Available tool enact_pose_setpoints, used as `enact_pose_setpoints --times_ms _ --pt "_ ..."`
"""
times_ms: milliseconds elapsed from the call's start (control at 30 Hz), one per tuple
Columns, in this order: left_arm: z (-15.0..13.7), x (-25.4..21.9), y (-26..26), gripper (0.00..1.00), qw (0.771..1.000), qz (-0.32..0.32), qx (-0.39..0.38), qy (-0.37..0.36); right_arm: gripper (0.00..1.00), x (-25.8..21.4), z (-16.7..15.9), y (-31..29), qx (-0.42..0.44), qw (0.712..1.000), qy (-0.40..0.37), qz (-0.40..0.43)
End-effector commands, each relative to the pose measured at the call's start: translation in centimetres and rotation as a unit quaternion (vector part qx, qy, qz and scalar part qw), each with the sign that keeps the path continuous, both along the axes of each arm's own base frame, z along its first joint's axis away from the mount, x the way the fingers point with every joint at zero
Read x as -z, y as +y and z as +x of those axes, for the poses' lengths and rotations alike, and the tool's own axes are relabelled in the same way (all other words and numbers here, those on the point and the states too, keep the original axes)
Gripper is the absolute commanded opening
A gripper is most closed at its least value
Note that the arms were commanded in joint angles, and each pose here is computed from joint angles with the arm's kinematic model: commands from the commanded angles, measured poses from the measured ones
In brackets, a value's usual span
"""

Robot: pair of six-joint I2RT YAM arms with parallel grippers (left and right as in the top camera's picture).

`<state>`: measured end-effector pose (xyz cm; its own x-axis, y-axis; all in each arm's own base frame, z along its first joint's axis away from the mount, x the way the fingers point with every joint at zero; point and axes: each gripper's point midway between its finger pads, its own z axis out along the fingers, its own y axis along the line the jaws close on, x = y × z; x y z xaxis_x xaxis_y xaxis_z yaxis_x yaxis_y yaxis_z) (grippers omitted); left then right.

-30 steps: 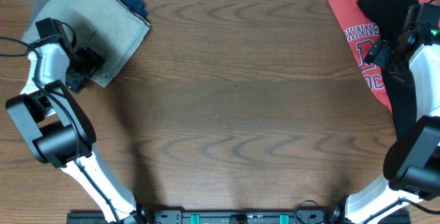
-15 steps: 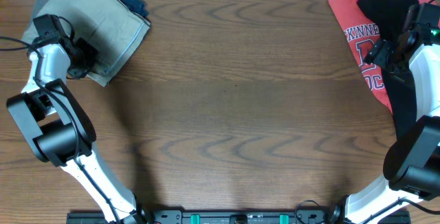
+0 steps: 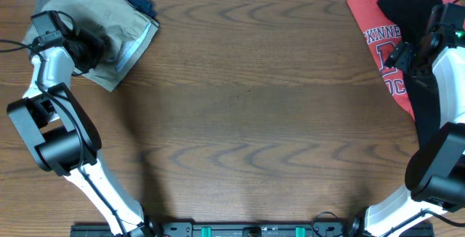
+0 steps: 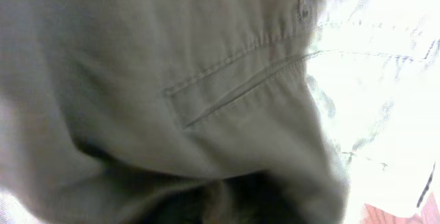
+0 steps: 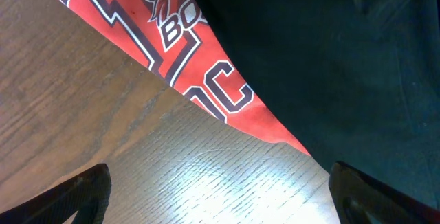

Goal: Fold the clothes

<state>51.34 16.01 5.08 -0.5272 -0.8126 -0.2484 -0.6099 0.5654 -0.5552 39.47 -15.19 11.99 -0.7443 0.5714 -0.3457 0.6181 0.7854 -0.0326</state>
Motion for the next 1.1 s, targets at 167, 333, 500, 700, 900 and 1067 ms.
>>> enact_pose_setpoints --times_ms 167,333,500,700,900,1067 --pt "-2.7 -0.4 0.6 0.68 0.999 -0.019 0.001 0.034 0.99 0.1 0.0 -0.2 0.008 1.0 0.001 -0.002" --pt "-4.5 -3.5 2.4 0.68 0.999 0.006 -0.021 0.038 0.99 0.1 0.0 -0.2 0.008 1.0 0.001 -0.002" --pt "-7.4 -4.0 4.7 0.83 0.99 0.075 -0.066 0.097 0.99 0.1 0.0 -0.2 0.008 1.0 0.001 -0.002" --pt "-8.5 0.1 4.0 0.95 0.986 0.05 -0.057 0.149 0.99 0.1 0.0 -0.2 0.008 1.0 0.001 -0.002" --pt "-9.2 4.6 3.6 0.95 0.981 0.037 -0.034 0.189 0.99 0.1 0.0 -0.2 0.008 1.0 0.001 -0.002" --pt "-8.1 5.4 3.4 0.95 0.985 0.035 -0.015 0.169 0.99 0.1 0.0 -0.2 0.008 1.0 0.001 -0.002"
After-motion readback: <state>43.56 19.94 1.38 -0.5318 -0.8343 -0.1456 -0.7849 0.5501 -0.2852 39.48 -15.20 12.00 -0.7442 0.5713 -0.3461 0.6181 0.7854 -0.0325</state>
